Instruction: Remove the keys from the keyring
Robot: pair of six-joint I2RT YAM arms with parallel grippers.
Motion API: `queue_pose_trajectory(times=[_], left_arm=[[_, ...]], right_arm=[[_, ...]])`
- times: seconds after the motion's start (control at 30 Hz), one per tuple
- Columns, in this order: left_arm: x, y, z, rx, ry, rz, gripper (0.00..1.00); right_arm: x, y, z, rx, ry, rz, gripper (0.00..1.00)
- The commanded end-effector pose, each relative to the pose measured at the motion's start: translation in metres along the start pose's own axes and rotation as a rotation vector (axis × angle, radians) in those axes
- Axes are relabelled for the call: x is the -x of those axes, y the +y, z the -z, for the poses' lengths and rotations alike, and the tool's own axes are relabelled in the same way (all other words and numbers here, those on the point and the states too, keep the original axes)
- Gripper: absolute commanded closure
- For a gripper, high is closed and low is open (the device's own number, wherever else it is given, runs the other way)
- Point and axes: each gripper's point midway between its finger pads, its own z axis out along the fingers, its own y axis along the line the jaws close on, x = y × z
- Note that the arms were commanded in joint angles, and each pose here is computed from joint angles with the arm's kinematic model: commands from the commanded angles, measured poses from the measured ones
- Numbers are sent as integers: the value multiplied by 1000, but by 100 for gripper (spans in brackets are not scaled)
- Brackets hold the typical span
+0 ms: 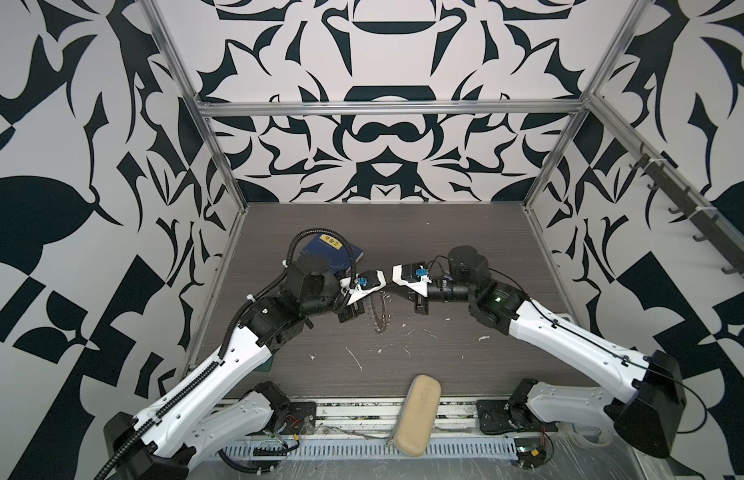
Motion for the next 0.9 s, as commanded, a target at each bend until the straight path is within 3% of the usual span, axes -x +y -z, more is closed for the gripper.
queue_pose_trajectory(times=[0.0, 0.1, 0.17, 0.5, 0.87], left_arm=[[22, 2, 10, 37, -122, -10, 83], [27, 1, 15, 52, -167, 11, 68], [27, 0, 17, 48, -178, 33, 64], [45, 3, 25, -57, -325, 186, 71], [54, 3, 20, -140, -368, 212, 78]], right_arm=[[24, -5, 11, -26, -77, 47, 100], [33, -8, 20, -50, -148, 46, 100], [37, -7, 25, -56, -194, 48, 100], [67, -2, 47, -70, -421, 64, 100], [79, 0, 49, -28, -500, 24, 100]])
